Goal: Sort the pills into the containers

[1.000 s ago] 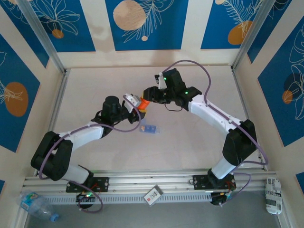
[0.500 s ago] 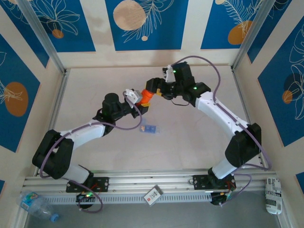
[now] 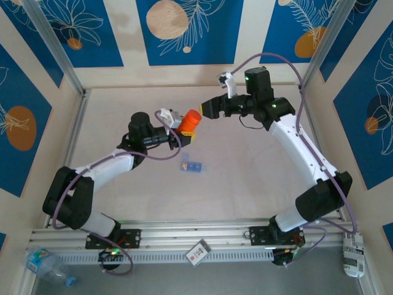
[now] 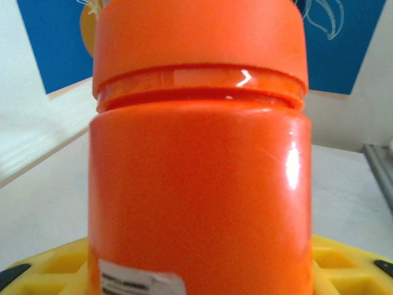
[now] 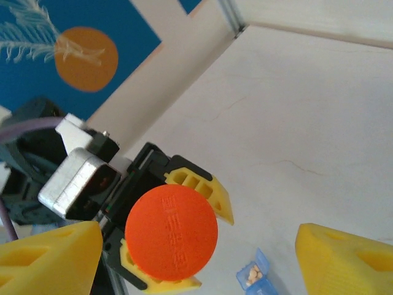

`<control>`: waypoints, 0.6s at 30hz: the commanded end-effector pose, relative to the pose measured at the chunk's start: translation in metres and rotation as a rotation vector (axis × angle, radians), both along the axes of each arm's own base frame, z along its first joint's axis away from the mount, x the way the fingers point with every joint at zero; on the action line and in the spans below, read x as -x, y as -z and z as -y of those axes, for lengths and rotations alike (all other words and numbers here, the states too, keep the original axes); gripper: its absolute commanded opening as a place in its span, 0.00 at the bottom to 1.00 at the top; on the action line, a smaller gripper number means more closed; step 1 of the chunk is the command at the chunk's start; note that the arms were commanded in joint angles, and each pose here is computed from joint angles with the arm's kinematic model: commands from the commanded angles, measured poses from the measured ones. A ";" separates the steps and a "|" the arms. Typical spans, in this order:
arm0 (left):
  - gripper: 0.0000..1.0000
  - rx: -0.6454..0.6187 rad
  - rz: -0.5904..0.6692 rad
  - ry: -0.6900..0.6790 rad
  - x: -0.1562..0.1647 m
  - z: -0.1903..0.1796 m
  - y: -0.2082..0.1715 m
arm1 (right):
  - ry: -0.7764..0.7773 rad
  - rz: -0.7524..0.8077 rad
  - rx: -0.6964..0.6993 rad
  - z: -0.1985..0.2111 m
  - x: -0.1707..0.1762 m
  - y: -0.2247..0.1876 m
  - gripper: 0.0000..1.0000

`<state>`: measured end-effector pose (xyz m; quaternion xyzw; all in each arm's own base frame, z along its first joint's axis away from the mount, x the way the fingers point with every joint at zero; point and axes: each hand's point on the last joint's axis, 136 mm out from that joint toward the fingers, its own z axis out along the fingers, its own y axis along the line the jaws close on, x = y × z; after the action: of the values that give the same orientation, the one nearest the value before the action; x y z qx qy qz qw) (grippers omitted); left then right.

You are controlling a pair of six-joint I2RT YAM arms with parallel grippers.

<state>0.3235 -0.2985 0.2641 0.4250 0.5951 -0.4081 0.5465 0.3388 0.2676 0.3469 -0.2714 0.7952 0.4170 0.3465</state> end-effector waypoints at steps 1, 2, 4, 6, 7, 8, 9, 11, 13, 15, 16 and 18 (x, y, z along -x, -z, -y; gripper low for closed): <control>0.00 0.025 -0.006 0.076 0.006 0.003 -0.012 | -0.150 0.014 0.075 -0.015 0.023 0.013 0.82; 0.00 0.025 -0.009 0.079 0.007 0.003 -0.011 | -0.157 0.012 0.085 -0.018 0.024 0.015 0.82; 0.00 0.026 -0.011 0.083 0.008 0.003 -0.011 | -0.174 0.000 0.096 -0.023 0.025 0.019 0.80; 0.00 0.024 -0.012 0.083 0.008 0.002 -0.011 | -0.179 -0.010 0.102 -0.026 0.025 0.023 0.78; 0.00 0.025 -0.014 0.085 0.008 0.003 -0.011 | -0.183 -0.011 0.100 -0.027 0.026 0.024 0.75; 0.00 0.024 -0.015 0.086 0.008 0.002 -0.011 | -0.181 -0.016 0.099 -0.027 0.026 0.025 0.73; 0.00 0.024 -0.015 0.085 0.008 0.002 -0.011 | -0.182 -0.018 0.097 -0.027 0.026 0.026 0.70; 0.00 0.025 -0.014 0.084 0.007 0.002 -0.012 | -0.184 -0.028 0.093 -0.028 0.026 0.028 0.59; 0.00 0.027 -0.012 0.086 0.008 0.002 -0.013 | -0.176 -0.043 0.094 -0.028 0.025 0.032 0.48; 0.00 0.028 -0.009 0.088 0.008 0.002 -0.014 | -0.164 -0.062 0.096 -0.028 0.024 0.036 0.39; 0.00 0.029 -0.010 0.088 0.008 0.002 -0.014 | -0.159 -0.076 0.096 -0.029 0.024 0.039 0.37; 0.00 0.030 -0.006 0.085 0.007 0.002 -0.015 | -0.133 -0.099 0.100 -0.030 0.022 0.045 0.33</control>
<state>0.3163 -0.2989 0.2601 0.4280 0.5988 -0.4341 0.5195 0.3182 0.2949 0.3126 -0.3338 0.8014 0.4090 0.2812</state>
